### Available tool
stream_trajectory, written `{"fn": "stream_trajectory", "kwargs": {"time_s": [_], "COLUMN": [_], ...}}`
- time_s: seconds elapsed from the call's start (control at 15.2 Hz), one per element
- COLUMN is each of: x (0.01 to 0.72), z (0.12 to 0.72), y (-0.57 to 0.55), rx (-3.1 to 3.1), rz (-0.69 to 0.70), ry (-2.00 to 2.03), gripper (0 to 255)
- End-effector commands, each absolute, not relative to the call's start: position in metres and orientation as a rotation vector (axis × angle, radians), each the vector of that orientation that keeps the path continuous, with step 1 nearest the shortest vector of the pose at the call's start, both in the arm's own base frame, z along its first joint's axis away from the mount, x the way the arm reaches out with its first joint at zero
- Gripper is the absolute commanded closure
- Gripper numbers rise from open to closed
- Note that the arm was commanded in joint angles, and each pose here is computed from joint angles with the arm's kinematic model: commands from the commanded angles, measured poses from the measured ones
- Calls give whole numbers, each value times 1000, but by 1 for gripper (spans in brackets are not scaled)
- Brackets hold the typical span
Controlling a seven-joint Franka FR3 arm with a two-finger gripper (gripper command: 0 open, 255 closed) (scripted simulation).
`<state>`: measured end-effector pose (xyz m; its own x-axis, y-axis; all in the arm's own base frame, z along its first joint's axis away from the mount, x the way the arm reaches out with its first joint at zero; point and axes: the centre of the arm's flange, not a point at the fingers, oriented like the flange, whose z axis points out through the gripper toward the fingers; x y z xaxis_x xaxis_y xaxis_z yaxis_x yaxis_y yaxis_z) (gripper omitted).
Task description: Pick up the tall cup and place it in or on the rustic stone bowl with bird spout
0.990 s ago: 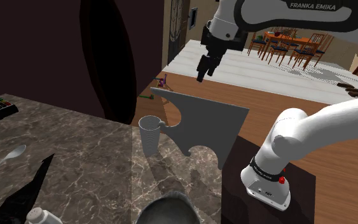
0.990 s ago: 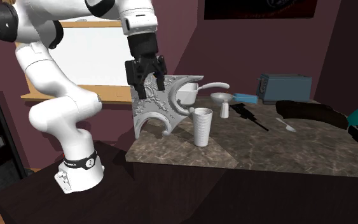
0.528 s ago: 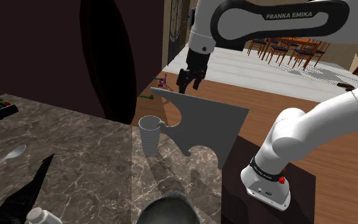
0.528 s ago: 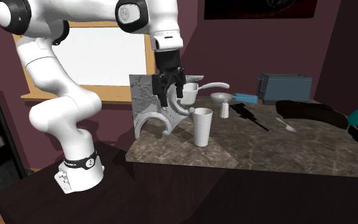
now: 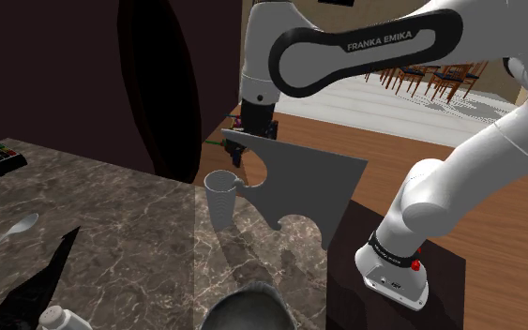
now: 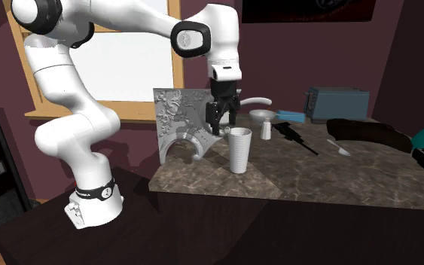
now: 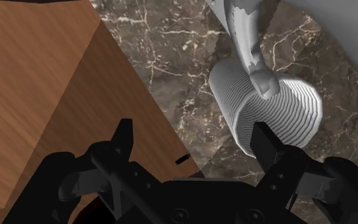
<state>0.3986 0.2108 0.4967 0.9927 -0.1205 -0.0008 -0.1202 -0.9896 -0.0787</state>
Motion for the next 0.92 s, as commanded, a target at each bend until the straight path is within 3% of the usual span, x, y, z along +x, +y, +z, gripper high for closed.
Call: {"fn": "stream_trajectory", "kwargs": {"time_s": [0.0, 0.86], "x": [411, 417], "z": [483, 433], "y": [235, 255], "rx": [-3048, -3042], "rz": [24, 47], "ry": [221, 246], "gripper": [0, 0]}}
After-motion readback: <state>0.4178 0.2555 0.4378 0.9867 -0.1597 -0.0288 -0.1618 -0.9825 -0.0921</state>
